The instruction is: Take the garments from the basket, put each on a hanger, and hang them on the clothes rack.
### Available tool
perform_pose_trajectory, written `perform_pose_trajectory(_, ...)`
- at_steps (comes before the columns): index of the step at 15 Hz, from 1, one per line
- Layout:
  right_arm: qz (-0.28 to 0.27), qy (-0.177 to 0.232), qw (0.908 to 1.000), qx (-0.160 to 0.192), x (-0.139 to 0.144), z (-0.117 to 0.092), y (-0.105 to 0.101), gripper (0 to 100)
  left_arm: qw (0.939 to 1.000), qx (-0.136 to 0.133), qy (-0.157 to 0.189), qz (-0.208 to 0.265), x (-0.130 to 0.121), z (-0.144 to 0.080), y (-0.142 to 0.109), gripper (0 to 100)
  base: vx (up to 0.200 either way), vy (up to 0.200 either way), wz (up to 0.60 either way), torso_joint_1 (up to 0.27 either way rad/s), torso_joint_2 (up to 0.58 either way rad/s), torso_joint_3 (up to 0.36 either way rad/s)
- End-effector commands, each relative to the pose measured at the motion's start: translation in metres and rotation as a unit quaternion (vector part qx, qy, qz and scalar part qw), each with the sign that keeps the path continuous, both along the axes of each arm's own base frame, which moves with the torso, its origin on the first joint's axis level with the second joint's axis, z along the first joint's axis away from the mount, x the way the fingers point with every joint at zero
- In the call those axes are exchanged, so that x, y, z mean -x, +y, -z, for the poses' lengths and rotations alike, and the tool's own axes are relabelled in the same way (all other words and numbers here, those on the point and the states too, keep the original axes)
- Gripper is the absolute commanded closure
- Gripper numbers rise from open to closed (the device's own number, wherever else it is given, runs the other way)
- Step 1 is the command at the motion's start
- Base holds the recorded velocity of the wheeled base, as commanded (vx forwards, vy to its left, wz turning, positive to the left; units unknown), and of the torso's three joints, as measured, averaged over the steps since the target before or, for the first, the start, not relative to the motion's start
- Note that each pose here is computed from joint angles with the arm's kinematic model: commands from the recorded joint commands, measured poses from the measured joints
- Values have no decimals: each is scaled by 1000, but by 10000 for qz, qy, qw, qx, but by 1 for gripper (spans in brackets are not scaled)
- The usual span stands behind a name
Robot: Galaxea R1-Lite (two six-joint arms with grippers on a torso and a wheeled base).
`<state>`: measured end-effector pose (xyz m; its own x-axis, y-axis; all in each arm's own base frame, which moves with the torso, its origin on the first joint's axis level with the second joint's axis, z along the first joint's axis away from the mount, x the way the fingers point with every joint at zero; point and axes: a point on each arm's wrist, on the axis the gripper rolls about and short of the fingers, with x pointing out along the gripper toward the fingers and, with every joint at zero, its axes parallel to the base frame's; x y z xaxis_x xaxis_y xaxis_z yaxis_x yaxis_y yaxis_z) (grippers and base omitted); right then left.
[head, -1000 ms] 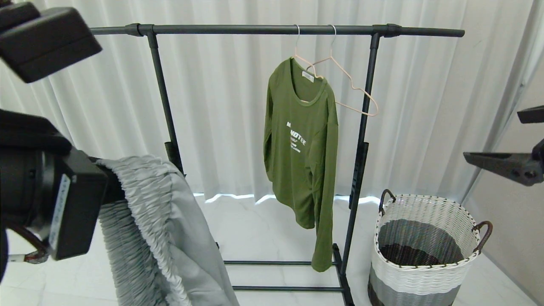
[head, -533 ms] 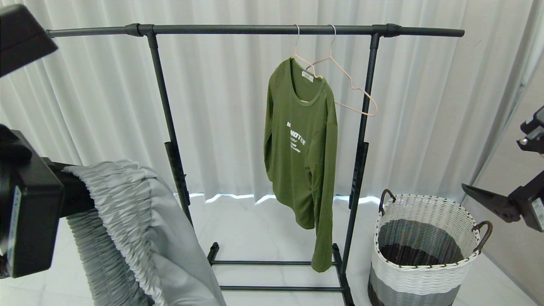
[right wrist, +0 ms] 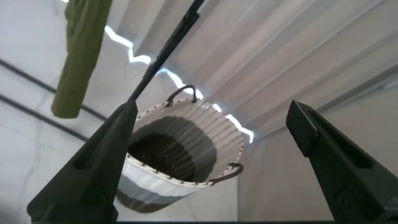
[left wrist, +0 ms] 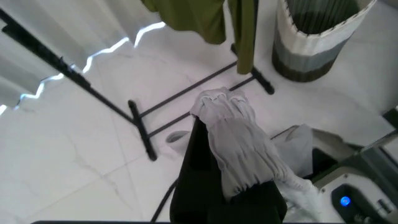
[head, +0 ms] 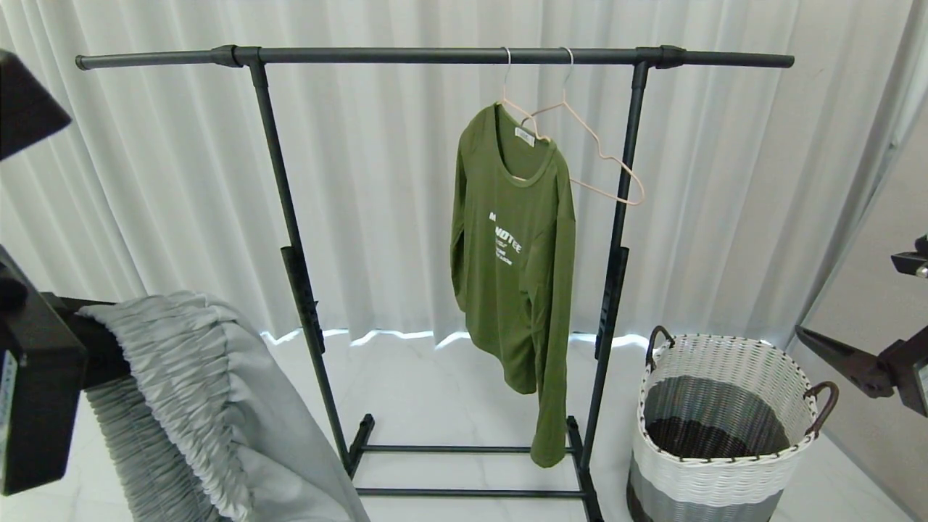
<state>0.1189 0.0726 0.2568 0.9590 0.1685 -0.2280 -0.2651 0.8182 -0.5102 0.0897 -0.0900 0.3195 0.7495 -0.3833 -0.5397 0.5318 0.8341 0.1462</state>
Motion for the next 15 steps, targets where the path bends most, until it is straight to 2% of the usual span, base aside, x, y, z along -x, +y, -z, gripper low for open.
perform_pose_trajectory(1,23,-8,10000,-27,0,0,-2,0,10000,-13,-45,15,4,1,5,100,0,0,0,168,-505,-290)
perform_pose_trajectory(3,83,4,9999,-89,0,0,-4,0,9999,-71,-131,-8,6,2,7,100,0,0,0,161,-488,-286)
perform_pose_trajectory(7,124,6,9999,-98,0,0,-5,0,9993,99,-352,-5,3,1,4,100,0,0,0,174,-464,-288)
perform_pose_trajectory(10,87,37,9999,-89,-1,1,-4,0,9980,-281,-535,172,8,7,11,100,0,0,0,199,-476,-289)
perform_pose_trajectory(13,35,46,9999,-102,0,1,-4,0,9977,-262,-605,183,10,11,13,100,0,0,0,207,-484,-284)
perform_pose_trajectory(15,20,54,9999,-99,-1,1,-4,0,9962,-208,-847,61,5,7,13,100,0,0,0,215,-483,-281)
